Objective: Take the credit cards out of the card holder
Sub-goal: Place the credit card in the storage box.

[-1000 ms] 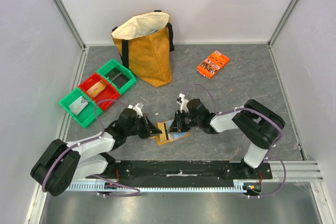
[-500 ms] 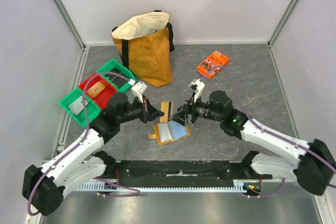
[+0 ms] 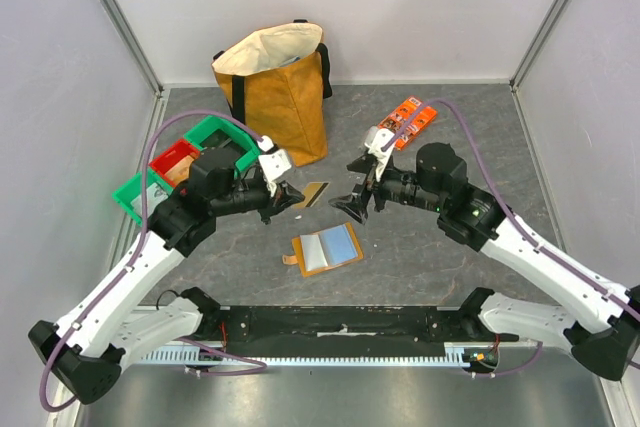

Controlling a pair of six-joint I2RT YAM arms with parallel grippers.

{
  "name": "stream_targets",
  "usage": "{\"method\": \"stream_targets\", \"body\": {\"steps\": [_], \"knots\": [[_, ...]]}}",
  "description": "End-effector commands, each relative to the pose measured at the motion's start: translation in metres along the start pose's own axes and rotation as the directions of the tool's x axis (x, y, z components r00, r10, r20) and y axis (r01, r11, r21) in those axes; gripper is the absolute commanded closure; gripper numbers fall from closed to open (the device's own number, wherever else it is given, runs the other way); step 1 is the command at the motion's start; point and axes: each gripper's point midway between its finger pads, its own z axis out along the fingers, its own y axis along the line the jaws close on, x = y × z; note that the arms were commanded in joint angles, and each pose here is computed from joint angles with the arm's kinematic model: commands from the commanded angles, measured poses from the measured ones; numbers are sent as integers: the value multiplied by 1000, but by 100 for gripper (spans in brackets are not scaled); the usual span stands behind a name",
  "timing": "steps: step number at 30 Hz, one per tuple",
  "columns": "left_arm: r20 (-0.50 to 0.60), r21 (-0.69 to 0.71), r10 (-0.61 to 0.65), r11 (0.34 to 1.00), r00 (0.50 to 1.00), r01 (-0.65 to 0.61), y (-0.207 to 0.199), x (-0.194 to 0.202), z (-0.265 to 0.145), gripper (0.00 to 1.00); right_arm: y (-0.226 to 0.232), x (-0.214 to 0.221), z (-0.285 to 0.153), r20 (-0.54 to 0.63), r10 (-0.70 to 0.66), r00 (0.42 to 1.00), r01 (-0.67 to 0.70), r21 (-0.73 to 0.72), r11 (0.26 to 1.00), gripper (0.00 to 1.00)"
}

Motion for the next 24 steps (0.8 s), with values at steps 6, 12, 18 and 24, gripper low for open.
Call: {"method": "stream_targets", "body": {"steps": [6,12,18,24], "knots": [[-102,-11,264,964,959,-267,2,-12,-5,98,13,-10,30,-36,-288,957,274,-220,936,17],[-145,-6,307,950,941,-311,1,-13,-2,98,13,-2,46,-56,-374,926,343,-292,893,35],[-159,-28,309,948,938,-317,3,-11,-3,97,22,13,49,-92,-415,905,355,-372,858,90],[-164,-247,151,951,975,-189,31,-16,-8,49,15,16,50,-126,-439,889,381,-328,865,100]]}}
